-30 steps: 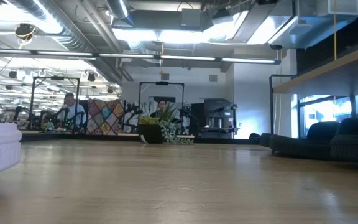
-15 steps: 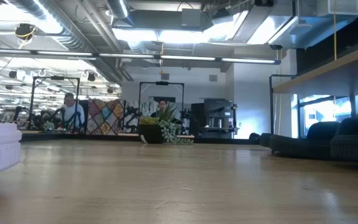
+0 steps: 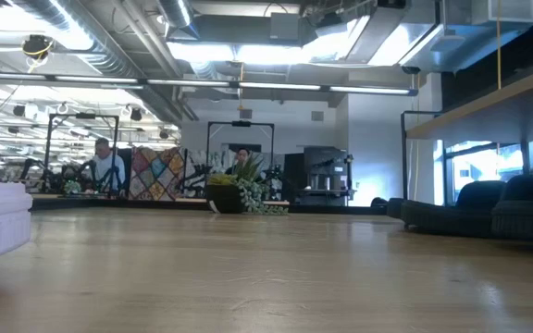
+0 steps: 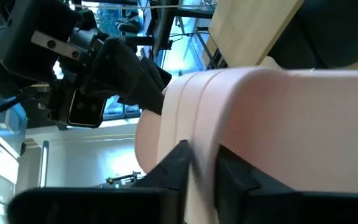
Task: Pick and place slides into the shelf
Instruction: Put the top pink slides on the shelf
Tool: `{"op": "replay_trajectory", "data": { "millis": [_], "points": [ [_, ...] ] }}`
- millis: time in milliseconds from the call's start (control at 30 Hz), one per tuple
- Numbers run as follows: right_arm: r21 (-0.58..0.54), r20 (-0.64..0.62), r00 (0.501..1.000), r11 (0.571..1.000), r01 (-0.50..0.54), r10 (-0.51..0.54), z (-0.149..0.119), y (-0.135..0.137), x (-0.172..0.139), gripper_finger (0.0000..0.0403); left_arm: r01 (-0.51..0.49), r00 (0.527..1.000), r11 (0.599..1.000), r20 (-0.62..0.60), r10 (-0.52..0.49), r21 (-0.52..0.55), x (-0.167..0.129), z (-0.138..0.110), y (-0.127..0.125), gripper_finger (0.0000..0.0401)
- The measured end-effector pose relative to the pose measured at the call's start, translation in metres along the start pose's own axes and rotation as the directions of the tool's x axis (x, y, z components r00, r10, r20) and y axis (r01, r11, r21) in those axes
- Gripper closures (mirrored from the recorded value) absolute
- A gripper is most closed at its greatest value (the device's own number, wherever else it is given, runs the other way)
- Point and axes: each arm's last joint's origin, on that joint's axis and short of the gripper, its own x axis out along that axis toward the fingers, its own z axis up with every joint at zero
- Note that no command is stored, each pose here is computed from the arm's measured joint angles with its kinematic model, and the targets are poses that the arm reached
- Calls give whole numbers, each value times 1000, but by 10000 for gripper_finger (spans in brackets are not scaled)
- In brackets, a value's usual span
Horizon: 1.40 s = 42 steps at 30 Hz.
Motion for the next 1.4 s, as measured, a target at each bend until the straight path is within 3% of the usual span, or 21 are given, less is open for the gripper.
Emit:
{"op": "replay_trajectory", "data": {
  "millis": [167,300,500,667,733,933,1133,1300,1400],
  "points": [
    [-22,-2,1000,1000,-2,2,0,0,0,365,-2,1000,997,-3,2,-72,0,0,0,281],
    [-32,-2,1000,999,-1,1,0,0,0,365,-3,1000,979,-1,3,-205,-2,-1,1,231],
    [-50,-2,1000,999,-1,1,0,0,0,365,11,1000,914,24,-1,-405,-8,-3,5,181],
    [-79,11,1000,997,-16,17,0,3,-5,365,63,998,828,41,-49,-557,-12,-4,-1,170],
    [-88,19,1000,996,-23,25,-1,4,-8,365,97,995,769,48,-87,-632,-13,-5,-5,169],
    [-151,50,997,988,-44,52,-3,9,-22,365,140,988,532,78,-137,-835,-19,-4,-11,169],
    [-206,89,992,976,-69,89,-5,15,-38,365,148,984,342,104,-144,-928,-29,0,-15,169],
    [-251,133,983,964,-87,123,-9,21,-58,365,145,981,160,122,-148,-976,-36,3,-17,169],
    [-269,175,975,959,-86,136,-13,25,-72,365,141,981,91,127,-149,-986,-38,4,-18,169]
  ]
}}
